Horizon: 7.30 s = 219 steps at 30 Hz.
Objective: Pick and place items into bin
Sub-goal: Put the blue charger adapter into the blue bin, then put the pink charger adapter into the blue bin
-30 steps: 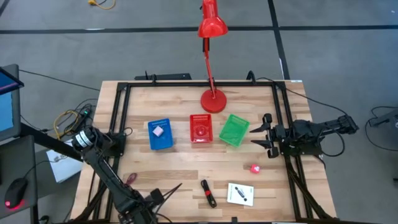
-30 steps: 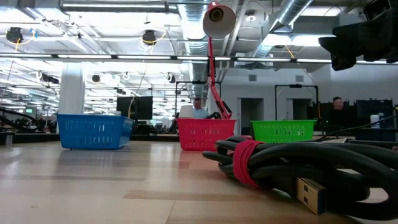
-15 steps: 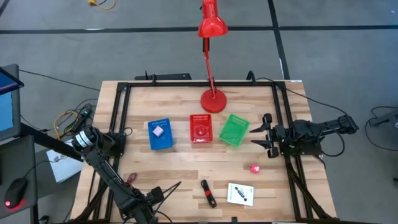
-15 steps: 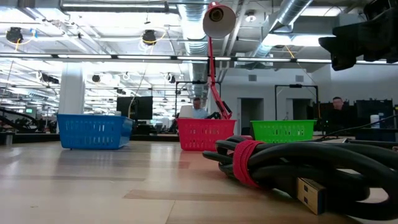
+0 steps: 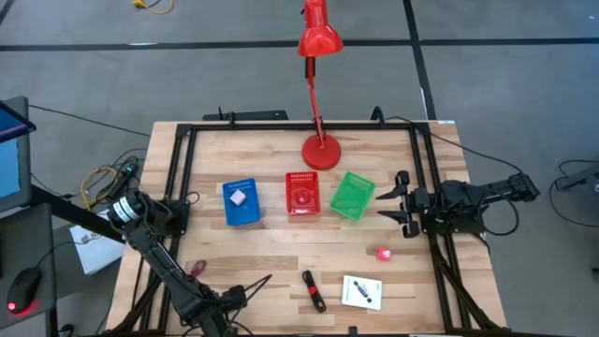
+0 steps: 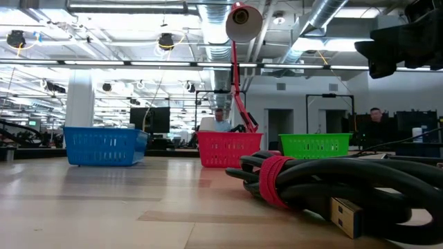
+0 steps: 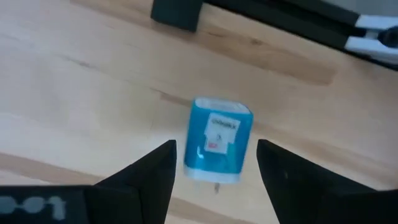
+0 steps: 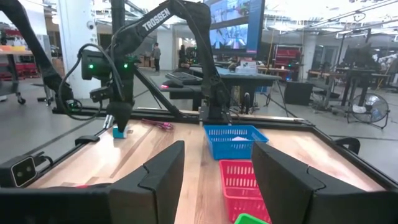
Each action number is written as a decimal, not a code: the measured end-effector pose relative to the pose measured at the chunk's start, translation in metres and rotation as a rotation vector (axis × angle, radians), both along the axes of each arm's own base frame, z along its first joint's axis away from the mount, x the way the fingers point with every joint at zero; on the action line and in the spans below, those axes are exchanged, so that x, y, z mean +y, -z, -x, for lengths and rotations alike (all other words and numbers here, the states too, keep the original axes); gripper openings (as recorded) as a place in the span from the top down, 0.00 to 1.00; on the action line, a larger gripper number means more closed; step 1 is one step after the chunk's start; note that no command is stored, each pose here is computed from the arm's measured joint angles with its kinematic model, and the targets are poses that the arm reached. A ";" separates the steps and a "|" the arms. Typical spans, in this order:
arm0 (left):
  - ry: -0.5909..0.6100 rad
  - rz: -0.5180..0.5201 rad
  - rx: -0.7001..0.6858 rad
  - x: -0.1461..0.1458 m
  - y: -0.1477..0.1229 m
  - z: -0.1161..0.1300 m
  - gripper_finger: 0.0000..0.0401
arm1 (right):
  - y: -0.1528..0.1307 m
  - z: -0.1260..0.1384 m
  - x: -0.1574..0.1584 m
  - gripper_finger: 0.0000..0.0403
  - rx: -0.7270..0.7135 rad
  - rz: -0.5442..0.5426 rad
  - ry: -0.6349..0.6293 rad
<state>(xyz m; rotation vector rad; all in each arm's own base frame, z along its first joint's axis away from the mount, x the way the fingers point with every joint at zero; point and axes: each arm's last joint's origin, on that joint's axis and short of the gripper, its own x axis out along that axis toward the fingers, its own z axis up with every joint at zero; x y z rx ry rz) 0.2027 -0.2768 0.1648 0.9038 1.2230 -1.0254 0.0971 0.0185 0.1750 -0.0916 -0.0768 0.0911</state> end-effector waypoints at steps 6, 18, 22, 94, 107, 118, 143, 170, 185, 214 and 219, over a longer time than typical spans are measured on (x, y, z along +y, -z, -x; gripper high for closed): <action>0.037 0.025 -0.031 0.002 0.012 0.001 0.47 | 0.000 0.000 0.000 0.55 0.004 0.001 0.000; 0.076 0.028 -0.039 0.001 0.012 0.001 0.47 | 0.001 0.000 0.000 0.55 0.014 0.003 0.000; 0.075 0.027 -0.037 0.001 0.012 0.001 0.47 | 0.001 0.000 0.000 0.55 0.014 0.003 0.000; -0.002 -0.022 -0.048 0.007 0.013 -0.001 0.49 | 0.001 0.000 0.000 0.55 0.014 0.003 0.000; 0.062 0.013 -0.033 0.004 0.013 -0.001 0.49 | 0.001 0.000 0.000 0.55 0.014 0.003 0.000; 0.020 0.022 -0.070 0.002 0.012 -0.002 0.55 | 0.001 0.000 0.000 0.55 0.014 0.004 0.000; -0.786 -0.498 -0.614 0.084 -0.006 -0.046 0.67 | 0.001 0.000 0.000 0.55 0.014 0.004 0.000; -1.685 0.071 -0.592 0.265 -0.032 0.000 0.67 | 0.002 0.000 0.000 0.55 0.015 0.004 0.000; -1.614 -0.059 -0.325 0.265 0.017 -0.018 0.59 | 0.001 0.000 0.000 0.55 0.014 0.004 0.000; -1.523 -0.215 -0.314 0.275 -0.007 -0.035 0.48 | -0.001 0.000 0.001 0.55 0.005 -0.157 -0.024; -1.521 -0.171 -0.341 0.274 -0.025 -0.046 0.49 | -0.002 0.000 0.000 0.55 -0.005 -0.170 -0.005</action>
